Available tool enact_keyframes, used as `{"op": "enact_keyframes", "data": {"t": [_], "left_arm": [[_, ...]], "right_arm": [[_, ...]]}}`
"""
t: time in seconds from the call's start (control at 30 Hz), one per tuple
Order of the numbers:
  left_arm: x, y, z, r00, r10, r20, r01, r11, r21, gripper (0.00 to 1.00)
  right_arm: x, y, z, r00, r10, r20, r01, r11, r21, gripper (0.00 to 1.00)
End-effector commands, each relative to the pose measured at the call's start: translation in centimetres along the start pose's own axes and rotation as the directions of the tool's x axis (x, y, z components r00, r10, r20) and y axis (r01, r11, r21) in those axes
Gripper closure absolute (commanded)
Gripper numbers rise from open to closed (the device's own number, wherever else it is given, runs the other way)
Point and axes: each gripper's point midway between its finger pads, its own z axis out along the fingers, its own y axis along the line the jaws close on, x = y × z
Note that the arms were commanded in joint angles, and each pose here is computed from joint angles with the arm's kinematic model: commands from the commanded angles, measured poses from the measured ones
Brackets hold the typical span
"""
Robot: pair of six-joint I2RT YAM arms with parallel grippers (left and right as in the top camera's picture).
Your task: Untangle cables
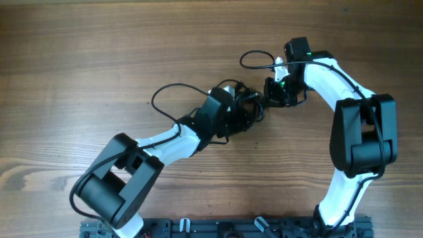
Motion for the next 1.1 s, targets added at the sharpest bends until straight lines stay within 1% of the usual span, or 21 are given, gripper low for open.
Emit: {"op": "enact_keyframes", "data": {"t": [0.0,0.07,0.13,0.17,0.23,0.33,0.4,0.5,0.57,0.67,0.73,0.83,0.97,1.07], "left_arm": [[0.1,1.4,0.8,1.0,0.015,0.008,-0.015,0.999,-0.044,0.64],[-0.1,1.7,0.9,0.999,0.016,0.029,-0.014,0.998,-0.061,0.69],[-0.3,1.8,1.0,0.998,0.026,0.055,-0.021,0.997,-0.08,0.78],[-0.4,1.8,1.1,0.996,0.038,0.078,-0.03,0.995,-0.095,0.84],[-0.5,1.7,1.1,0.993,0.05,0.103,-0.04,0.994,-0.101,0.85],[-0.7,0.9,1.2,0.991,0.064,0.118,-0.055,0.995,-0.079,0.86],[-0.8,0.8,1.2,0.99,0.065,0.122,-0.056,0.996,-0.074,0.96],[-2.2,-1.3,-0.1,0.988,0.072,0.138,-0.073,0.997,0.006,0.96],[-4.0,-3.5,-2.5,0.979,0.12,0.164,-0.134,0.988,0.081,0.96],[-7.2,-6.2,-7.9,0.965,0.109,0.239,-0.152,0.973,0.172,0.96],[-9.3,-8.2,-13.0,0.944,0.098,0.317,-0.179,0.954,0.239,0.96],[-11.0,-10.9,-19.9,0.896,0.1,0.433,-0.255,0.913,0.318,0.96],[-11.9,-12.8,-27.3,0.812,0.089,0.577,-0.339,0.877,0.341,0.96],[-12.2,-12.6,-31.0,0.761,0.07,0.645,-0.355,0.877,0.324,0.96]], "right_arm": [[0.3,-0.2,0.7,1.0,-0.017,-0.014,0.017,1.0,0.015,0.96],[0.3,-0.2,0.7,1.0,-0.018,-0.011,0.018,1.0,0.014,0.96],[0.2,-0.2,0.7,1.0,-0.019,-0.009,0.019,1.0,0.013,0.96],[0.2,-0.2,0.7,1.0,-0.02,-0.009,0.02,1.0,0.013,0.96],[0.3,-0.1,0.7,1.0,-0.022,-0.012,0.023,1.0,0.014,0.96],[0.5,0.5,0.9,0.999,-0.048,-0.018,0.048,0.999,-0.003,0.96],[0.7,1.0,1.1,0.998,-0.06,-0.023,0.06,0.998,-0.005,0.96],[0.7,1.2,1.2,0.998,-0.053,-0.024,0.053,0.999,-0.004,0.96],[0.5,1.0,1.1,0.999,-0.037,-0.016,0.037,0.999,-0.001,0.96],[0.4,1.0,1.1,0.999,-0.036,-0.013,0.036,0.999,-0.002,0.96],[0.4,1.0,1.1,0.999,-0.035,-0.011,0.035,0.999,-0.002,0.96],[0.3,1.0,1.1,0.999,-0.036,-0.007,0.036,0.999,-0.003,0.96],[0.2,1.0,1.1,1.0,-0.03,-0.005,0.03,1.0,-0.004,0.96],[0.2,1.0,1.1,1.0,-0.031,-0.006,0.031,1.0,-0.004,0.96]]}}
